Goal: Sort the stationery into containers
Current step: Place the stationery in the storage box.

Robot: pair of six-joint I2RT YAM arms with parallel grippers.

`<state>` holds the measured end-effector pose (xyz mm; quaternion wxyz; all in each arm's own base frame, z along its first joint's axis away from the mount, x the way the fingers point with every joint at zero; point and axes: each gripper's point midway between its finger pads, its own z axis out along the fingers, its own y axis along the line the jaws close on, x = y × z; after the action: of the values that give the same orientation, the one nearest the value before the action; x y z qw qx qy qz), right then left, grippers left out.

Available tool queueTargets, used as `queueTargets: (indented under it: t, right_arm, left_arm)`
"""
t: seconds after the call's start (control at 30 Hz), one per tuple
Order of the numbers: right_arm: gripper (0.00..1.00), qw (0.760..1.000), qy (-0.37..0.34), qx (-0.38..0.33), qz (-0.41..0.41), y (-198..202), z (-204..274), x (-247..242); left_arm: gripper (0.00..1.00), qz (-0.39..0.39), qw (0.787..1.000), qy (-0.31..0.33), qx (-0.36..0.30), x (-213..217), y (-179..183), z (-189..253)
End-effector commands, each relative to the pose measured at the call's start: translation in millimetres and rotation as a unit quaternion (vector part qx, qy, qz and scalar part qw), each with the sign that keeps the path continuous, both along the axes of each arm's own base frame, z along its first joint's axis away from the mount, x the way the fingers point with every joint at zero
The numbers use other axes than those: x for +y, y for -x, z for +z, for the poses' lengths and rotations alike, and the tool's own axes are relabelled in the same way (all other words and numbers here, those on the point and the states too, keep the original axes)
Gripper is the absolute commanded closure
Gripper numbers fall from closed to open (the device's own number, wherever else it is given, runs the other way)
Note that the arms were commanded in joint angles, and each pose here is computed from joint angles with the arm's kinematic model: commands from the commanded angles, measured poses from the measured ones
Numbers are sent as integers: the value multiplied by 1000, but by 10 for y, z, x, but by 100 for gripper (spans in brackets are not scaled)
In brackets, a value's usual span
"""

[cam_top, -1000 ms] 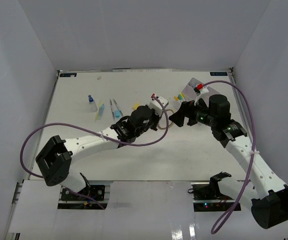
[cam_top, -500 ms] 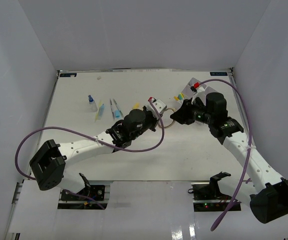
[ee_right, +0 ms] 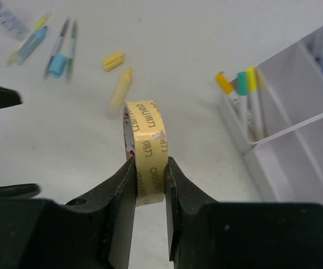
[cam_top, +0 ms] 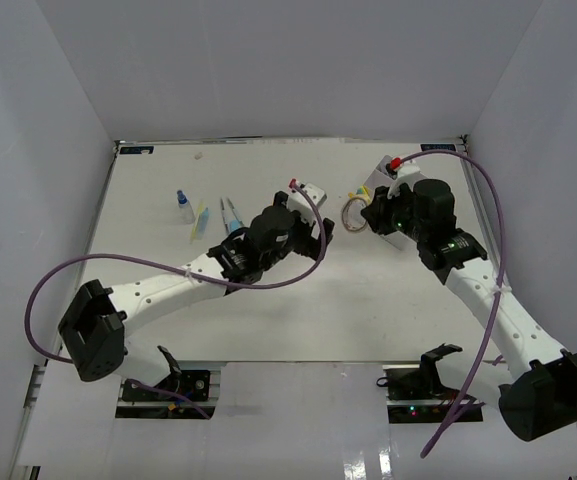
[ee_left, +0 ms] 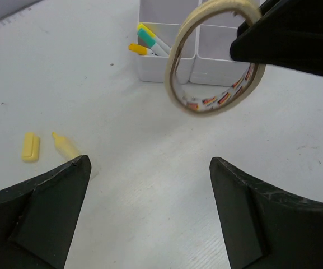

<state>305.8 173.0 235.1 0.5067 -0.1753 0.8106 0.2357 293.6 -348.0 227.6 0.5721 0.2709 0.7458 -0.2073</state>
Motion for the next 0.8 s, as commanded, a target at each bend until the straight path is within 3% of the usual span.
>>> queueTargets:
  t: [0.0, 0.17, 0.37, 0.5, 0.77]
  right_arm:
    - [92, 983, 92, -122, -100, -519, 406, -413]
    - [92, 964, 127, -205, -112, -973, 548, -475]
    - [92, 936, 189, -283, -91, -1340, 717, -570]
    - [92, 933, 191, -296, -70, -1569, 788, -627]
    - [92, 940, 210, -265, -37, -1919, 473, -592]
  left_arm:
    - [2, 50, 997, 21, 63, 355, -102, 175]
    - [2, 73, 980, 48, 178, 934, -249, 9]
    - [2, 148, 962, 68, 217, 1661, -404, -258]
    - [2, 179, 949, 77, 249, 1937, -347, -629]
    - [2, 236, 939, 45, 246, 2176, -411, -711]
